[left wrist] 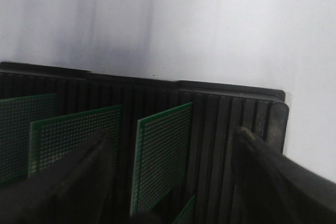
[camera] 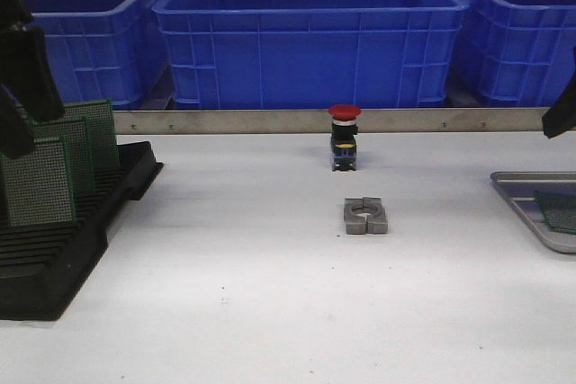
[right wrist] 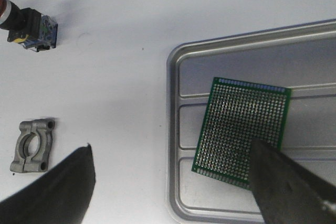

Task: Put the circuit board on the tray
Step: 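Grasp a second green board in the rack with the left gripper and lift, then grasp the second board's edge with the right gripper from the left gripper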

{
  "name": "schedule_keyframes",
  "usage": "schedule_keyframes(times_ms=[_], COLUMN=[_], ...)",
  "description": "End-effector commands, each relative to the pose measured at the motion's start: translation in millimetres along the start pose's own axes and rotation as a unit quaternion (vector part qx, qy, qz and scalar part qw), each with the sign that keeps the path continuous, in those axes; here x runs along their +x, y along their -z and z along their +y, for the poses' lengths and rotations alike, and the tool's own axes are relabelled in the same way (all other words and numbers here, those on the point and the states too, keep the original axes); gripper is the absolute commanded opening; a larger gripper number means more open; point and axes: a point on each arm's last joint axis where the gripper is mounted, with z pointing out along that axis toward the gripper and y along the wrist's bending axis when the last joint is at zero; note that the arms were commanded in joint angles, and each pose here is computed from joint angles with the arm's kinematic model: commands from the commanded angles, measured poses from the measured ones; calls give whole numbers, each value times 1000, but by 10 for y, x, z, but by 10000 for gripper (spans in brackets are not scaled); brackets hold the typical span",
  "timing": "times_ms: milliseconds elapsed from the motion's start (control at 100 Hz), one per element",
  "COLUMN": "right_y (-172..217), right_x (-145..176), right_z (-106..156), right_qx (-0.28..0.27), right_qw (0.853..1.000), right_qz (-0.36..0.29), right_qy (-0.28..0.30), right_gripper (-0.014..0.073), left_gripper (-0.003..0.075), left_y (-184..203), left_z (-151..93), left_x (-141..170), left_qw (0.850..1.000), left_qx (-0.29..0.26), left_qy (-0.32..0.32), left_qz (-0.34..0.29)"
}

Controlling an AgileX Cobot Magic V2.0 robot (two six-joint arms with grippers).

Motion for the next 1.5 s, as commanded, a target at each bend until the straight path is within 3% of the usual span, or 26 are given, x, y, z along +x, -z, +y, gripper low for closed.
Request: schedule_keyframes(times_ms=[0,120,220,440,660,750,940,1100,1320,1490], right_y=[95,95,95,96,156,238,467,535,467,426], right_x=[-115,-114,-111,-95,-109,-153,-183,-109,98,220], right_z=[58,59,64,89,210,301,518,741,1203,1464], right_qx=[-11,-12,-15,-28,-80,-106,-174,-222,-276,-284], right_qw=[1000,1000,1000,999,993,986,946,891,811,789], right_qz=[-25,-25,-23,-14,-2,-9,-35,-52,-56,-60], right_qy=[2,2,2,3,81,131,272,394,513,541], right_gripper=[612,612,612,612,612,612,612,612,612,612], left_gripper=[452,425,343,-21,-20,-20,-20,-20,-20,-20], left_y=[96,-24,-44,-44,133,275,416,434,323,259], left_z=[53,78,68,54,17,51,26,-76,-326,-494], left_x=[-61,-19,-12,-12,-165,-324,-773,-1118,-1491,-1684], left_qw=[1000,1000,1000,1000,998,998,981,957,948,944], left_qx=[-25,-5,6,14,62,38,34,62,103,126], left_qy=[6,13,14,14,-7,-3,3,9,-34,-64], left_qz=[-14,-11,-10,-10,-26,-55,-190,-284,-298,-299])
